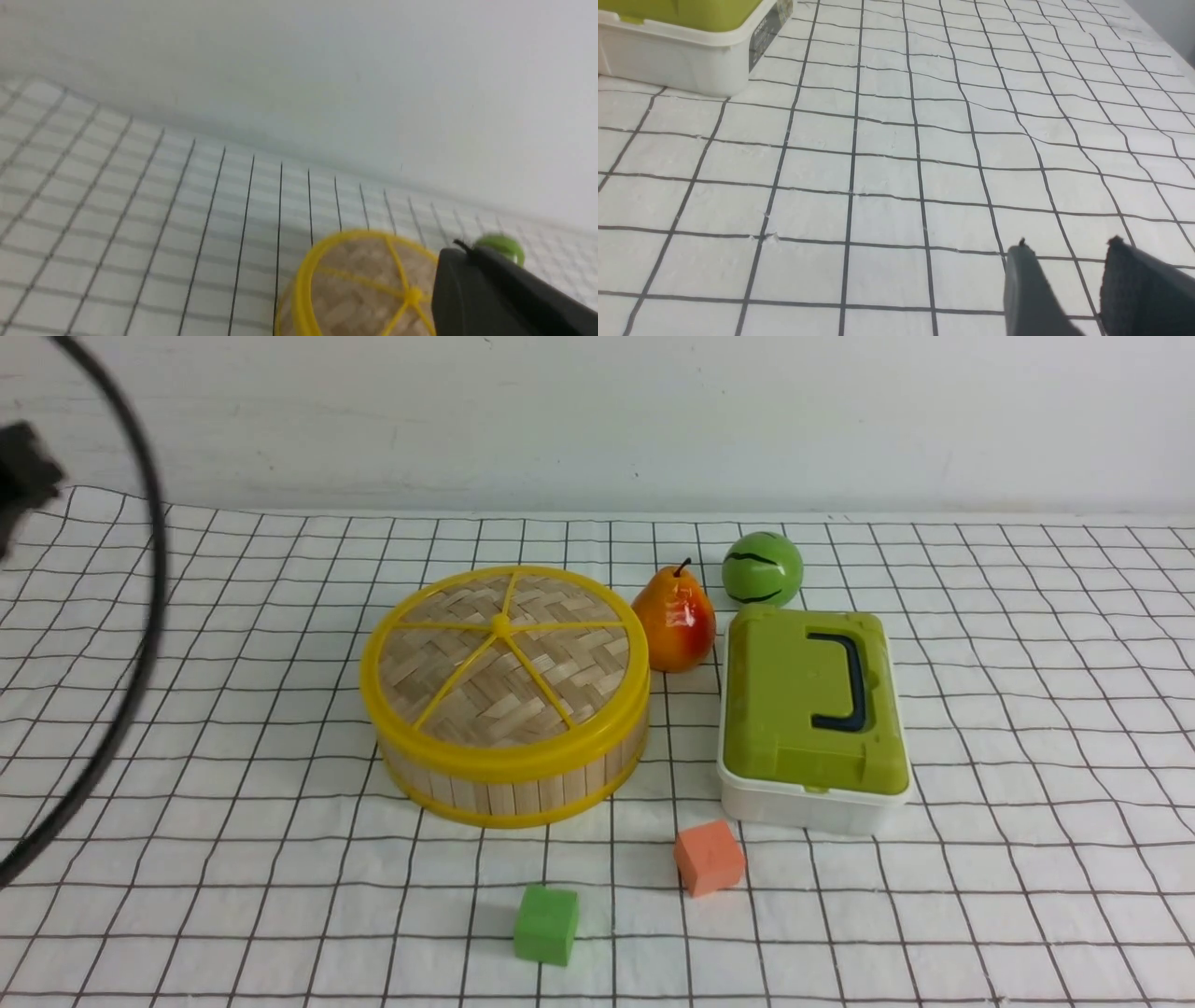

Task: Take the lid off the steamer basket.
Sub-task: Use the left arm to lift the lid of the steamer

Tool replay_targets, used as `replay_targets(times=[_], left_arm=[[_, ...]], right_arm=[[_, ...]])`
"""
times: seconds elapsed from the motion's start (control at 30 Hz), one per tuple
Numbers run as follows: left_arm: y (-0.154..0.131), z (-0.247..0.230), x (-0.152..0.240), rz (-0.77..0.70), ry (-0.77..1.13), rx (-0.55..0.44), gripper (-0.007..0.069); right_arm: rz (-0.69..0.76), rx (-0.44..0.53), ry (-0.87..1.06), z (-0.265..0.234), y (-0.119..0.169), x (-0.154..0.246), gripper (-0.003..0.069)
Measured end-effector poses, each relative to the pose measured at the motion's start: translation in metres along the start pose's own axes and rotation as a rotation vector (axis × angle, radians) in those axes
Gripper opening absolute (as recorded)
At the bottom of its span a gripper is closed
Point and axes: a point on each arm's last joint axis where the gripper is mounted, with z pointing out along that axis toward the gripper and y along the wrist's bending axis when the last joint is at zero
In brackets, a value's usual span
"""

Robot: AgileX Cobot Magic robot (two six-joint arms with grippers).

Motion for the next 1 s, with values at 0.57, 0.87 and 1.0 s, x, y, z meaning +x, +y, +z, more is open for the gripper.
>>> replay_targets(times=[0.57,0.87,1.0], left_arm=[[-0.088,0.162,0.025,0.246,0.630,0.057,-0.0013],[-0.099,0.219,0.033,0.278,0.659,0.041,0.0091],[-0.107,0.234,0.043,0.368,0.677,0.016,0.0242]], right_arm=[[0.000,0.000,0.000,0.000,0.000,0.000,0.0240],[0.000,0.000,0.000,0.000,0.000,0.000,0.0240],[0.000,0.000,0.000,0.000,0.000,0.000,0.0240]])
